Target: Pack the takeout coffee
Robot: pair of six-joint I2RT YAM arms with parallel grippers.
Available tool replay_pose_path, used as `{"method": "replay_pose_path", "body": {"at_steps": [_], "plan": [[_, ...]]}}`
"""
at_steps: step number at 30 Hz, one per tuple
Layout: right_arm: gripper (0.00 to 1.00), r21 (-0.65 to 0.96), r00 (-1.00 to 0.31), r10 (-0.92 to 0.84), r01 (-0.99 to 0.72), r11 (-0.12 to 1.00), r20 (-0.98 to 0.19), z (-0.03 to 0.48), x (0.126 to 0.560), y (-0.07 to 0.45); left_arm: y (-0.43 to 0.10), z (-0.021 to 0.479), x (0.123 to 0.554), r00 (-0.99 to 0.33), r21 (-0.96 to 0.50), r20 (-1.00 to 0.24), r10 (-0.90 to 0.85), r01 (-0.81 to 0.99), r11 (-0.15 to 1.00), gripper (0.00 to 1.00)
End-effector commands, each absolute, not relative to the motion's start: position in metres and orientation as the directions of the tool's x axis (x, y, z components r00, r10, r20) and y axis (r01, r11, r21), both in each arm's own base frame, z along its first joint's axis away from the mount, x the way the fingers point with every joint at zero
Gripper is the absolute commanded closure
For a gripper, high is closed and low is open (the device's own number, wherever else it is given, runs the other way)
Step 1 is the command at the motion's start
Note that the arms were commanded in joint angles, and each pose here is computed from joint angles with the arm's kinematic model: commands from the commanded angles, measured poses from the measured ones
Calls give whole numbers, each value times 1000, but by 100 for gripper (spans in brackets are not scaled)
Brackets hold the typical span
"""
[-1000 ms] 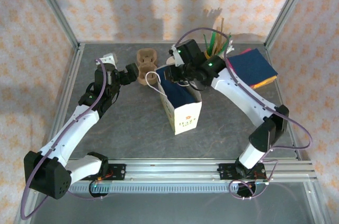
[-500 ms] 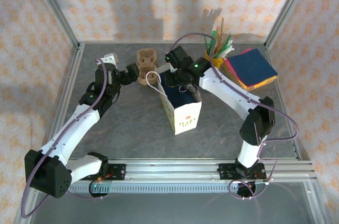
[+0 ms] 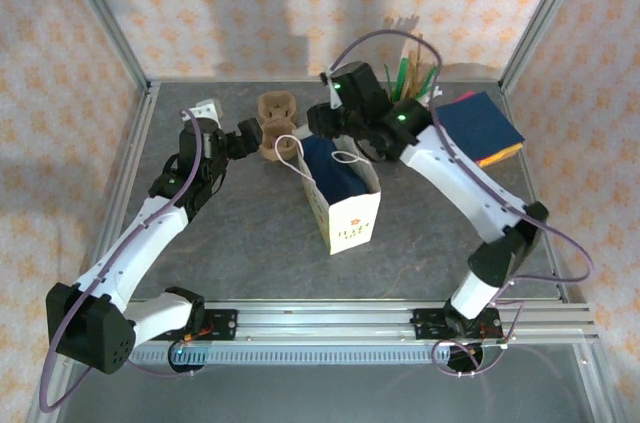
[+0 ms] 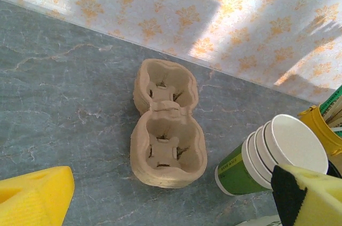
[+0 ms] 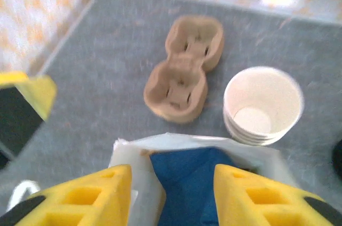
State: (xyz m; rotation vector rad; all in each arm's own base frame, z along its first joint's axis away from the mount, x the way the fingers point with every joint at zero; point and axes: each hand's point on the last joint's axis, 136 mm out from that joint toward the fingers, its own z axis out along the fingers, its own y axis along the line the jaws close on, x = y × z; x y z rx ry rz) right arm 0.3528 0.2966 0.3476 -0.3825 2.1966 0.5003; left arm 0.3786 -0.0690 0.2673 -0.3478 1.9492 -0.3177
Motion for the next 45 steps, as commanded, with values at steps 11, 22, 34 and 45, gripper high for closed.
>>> {"method": "replay_pose_path", "body": {"at_steps": [11, 22, 34, 45], "plan": [[23, 319, -153, 347, 176, 931, -925, 376, 373, 49, -11, 317, 373, -67, -351, -921, -383, -283, 893, 1], [0, 317, -2, 364, 487, 814, -932, 223, 340, -57, 52, 258, 353, 104, -242, -969, -222, -553, 798, 1], [0, 155, -107, 228, 460, 874, -968, 142, 358, -59, 82, 189, 354, 59, -140, -990, -131, -619, 773, 1], [0, 180, -38, 201, 305, 935, -979, 130, 361, -38, 78, 175, 372, -37, -124, -987, -159, -465, 877, 1]]}}
